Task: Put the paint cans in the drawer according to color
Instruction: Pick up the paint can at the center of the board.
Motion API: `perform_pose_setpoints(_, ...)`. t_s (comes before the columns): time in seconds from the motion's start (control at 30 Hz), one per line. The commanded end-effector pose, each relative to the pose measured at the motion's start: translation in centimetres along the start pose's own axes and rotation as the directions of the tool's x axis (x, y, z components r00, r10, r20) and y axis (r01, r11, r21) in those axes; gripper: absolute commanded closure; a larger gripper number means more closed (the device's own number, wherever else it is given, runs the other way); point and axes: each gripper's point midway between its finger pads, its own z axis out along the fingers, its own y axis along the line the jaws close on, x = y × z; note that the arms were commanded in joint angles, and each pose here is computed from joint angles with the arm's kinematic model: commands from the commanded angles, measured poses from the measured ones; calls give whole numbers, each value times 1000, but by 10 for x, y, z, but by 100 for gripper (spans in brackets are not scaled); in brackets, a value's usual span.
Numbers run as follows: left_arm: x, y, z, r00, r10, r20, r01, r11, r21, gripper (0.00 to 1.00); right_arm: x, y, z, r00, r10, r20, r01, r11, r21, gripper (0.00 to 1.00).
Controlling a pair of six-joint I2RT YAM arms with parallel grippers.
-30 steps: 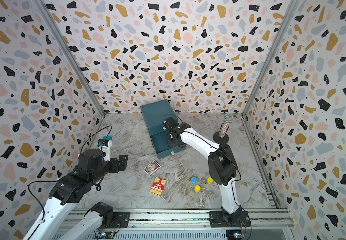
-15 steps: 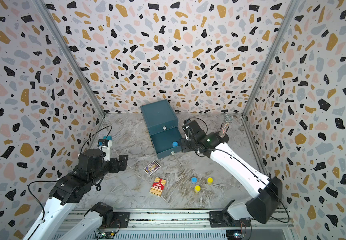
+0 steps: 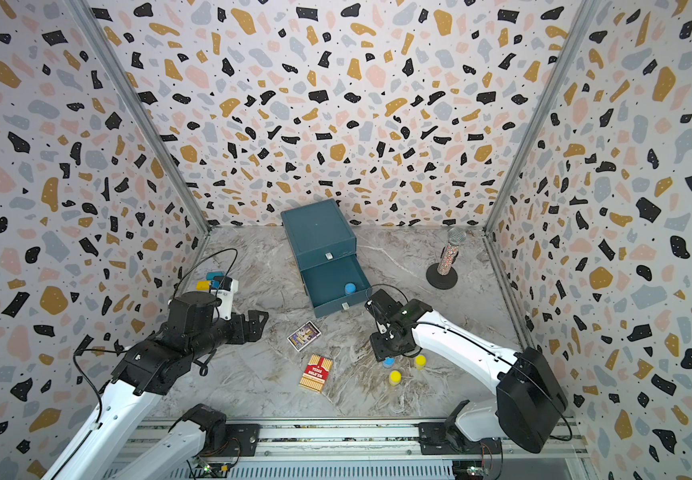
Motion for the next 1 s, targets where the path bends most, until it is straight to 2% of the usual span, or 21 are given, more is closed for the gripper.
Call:
perform_pose_setpoints(0.0, -8, -18, -2, 999, 29, 46, -33, 994, 105, 4, 13, -1, 8, 998, 1, -61, 0, 1000, 2, 41)
perform_pose_setpoints(0.1, -8, -31, -4, 998, 36, 54, -46, 982, 183, 3, 20, -7, 17, 996, -3, -91, 5, 1000, 28, 41)
perform_pose_setpoints(0.37, -11, -42, -9, 996, 47, 72, -63, 968, 245, 2, 24, -12, 32, 995, 2, -104, 3, 999, 51, 42)
perform_pose_setpoints(0.5, -12, -39, -13, 994, 44, 97, -65, 971, 228, 2, 21, -10, 36, 995, -2, -103, 7, 999, 47, 42)
perform_pose_setpoints(0.73, -18, -48, -24, 988, 47, 145, -86, 957, 275, 1, 14, -11, 38, 996, 0, -93, 4, 999, 45, 44)
perform_pose_setpoints(0.97, -17, -48, -26, 988, 42, 150, -83, 957, 279, 1, 24, -13, 44, 993, 14, -119, -10, 999, 38, 47)
